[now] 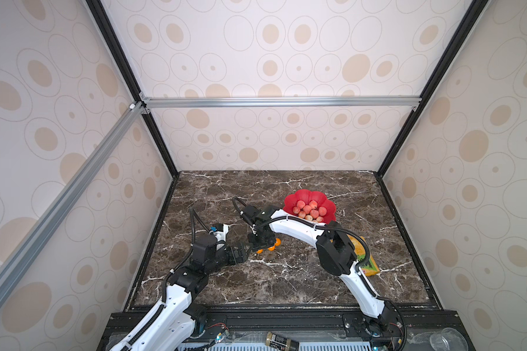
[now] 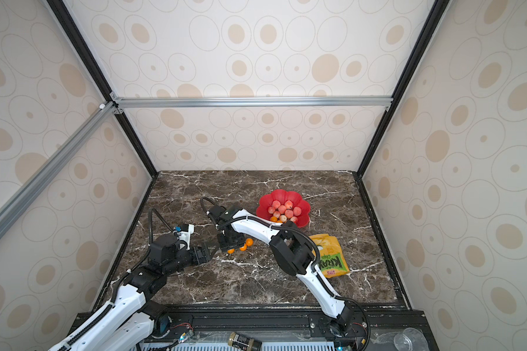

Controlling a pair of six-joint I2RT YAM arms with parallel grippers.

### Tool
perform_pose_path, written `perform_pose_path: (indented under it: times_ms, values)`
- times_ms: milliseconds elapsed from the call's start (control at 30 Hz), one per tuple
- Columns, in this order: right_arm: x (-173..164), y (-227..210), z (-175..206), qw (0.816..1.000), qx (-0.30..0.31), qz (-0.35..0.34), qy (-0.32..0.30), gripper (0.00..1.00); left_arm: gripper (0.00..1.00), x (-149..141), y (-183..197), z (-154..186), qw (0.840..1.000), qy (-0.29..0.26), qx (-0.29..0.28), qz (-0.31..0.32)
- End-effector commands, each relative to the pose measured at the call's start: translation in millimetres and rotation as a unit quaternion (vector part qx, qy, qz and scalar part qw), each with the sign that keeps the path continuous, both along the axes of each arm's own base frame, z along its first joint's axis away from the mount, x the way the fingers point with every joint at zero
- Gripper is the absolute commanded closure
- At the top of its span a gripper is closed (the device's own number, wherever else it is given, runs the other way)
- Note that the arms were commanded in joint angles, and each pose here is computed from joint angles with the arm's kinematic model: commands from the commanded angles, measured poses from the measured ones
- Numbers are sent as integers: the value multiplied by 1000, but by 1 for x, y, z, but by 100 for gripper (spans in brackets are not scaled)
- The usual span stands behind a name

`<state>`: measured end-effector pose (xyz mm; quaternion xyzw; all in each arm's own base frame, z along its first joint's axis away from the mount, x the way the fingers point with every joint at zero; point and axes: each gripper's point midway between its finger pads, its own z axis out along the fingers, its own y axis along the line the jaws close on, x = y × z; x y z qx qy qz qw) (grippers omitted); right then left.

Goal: Arrange fruit in a fruit bowl
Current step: Pick up the fruit from the center of the table.

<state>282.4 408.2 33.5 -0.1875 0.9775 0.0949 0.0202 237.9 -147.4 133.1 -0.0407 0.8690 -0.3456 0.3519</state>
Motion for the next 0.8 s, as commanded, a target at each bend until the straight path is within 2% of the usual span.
perform_pose_path:
  times_ms: [0, 767]
  values:
    - [-8, 0, -9, 1000, -16, 5, 14, 51, 1, 2, 0, 4, 1000, -9, -6, -1]
    - [-8, -2, -13, 1000, -19, 7, 17, 58, 1, 3, -1, 5, 1000, -10, -4, -2]
